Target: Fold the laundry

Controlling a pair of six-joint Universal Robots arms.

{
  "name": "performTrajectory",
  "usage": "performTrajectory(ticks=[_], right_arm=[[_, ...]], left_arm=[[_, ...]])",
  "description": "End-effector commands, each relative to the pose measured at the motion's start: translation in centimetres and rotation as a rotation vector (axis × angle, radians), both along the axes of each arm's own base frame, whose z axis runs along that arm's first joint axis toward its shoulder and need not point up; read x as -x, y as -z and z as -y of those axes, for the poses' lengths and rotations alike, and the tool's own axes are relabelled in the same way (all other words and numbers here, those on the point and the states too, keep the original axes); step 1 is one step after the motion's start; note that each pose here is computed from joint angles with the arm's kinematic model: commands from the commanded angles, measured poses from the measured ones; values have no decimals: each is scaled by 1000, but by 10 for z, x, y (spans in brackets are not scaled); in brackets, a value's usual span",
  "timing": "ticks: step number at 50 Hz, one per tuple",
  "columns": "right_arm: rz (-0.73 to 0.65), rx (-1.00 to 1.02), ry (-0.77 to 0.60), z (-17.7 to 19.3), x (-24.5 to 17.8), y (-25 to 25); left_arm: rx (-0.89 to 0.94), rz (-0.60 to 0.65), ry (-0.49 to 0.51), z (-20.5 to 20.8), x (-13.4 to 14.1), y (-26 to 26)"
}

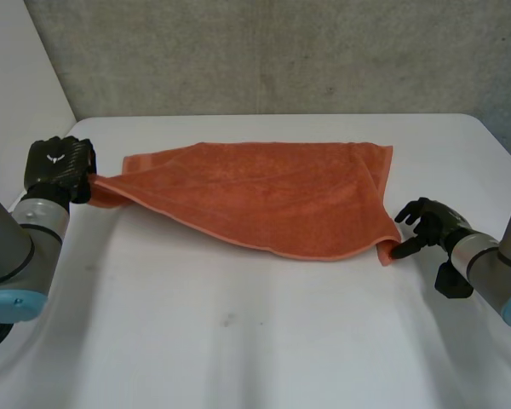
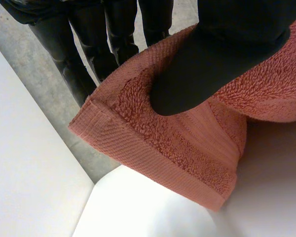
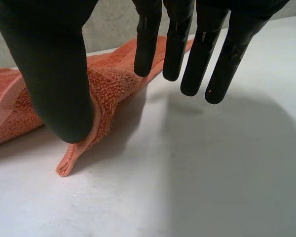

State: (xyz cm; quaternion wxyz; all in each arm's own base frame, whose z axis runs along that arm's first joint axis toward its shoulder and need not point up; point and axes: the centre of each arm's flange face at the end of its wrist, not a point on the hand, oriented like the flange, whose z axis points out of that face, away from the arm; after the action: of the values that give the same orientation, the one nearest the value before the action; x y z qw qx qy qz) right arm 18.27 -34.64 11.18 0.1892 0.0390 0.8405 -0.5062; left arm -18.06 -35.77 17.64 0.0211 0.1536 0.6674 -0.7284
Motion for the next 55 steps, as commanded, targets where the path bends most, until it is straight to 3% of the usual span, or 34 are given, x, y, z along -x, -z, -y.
performTrajectory(ticks=[1,12,20,22,23,25,26,28,29,30,31,33,38,46,53,55], right_arm=[[16,-2,-11,3,-10,4],[53,11,-33,1,-28,1],[-48,112,88,10,-19,-13],[-176,251,61,10,-21,-43],[-176,252,61,10,-21,-43],[-385,371,-16,6,-22,-68],[-387,371,-16,6,-22,-68],[-653,431,-110,-1,-19,-74],[-655,431,-110,-1,-19,-74],[-780,441,-160,-7,-18,-73],[-781,441,-160,-7,-18,-73],[-996,455,-254,-23,-14,-77],[-1190,438,-368,-56,-8,-92],[-1197,275,-532,-94,7,-104],[-1129,372,-584,-87,-1,-112],[-1121,409,-570,-68,-6,-102]], left_arm=[[-4,1,1,-1,0,0],[-6,1,4,-1,1,1],[-5,4,2,-2,1,0],[-3,4,5,-3,1,-2],[-8,6,5,-6,1,-5],[-24,8,5,-10,0,-7],[-46,15,5,-16,-1,-9],[-70,21,5,-21,-1,-10],[-102,24,5,-27,-2,-11],[-102,24,5,-27,-2,-11],[-141,29,6,-35,-3,-11],[-183,33,0,-43,-6,-10],[-300,56,-18,-69,-15,-11],[-435,140,-35,-112,-31,-24],[-407,125,58,-111,-22,-28],[-411,125,73,-104,-20,-22]])
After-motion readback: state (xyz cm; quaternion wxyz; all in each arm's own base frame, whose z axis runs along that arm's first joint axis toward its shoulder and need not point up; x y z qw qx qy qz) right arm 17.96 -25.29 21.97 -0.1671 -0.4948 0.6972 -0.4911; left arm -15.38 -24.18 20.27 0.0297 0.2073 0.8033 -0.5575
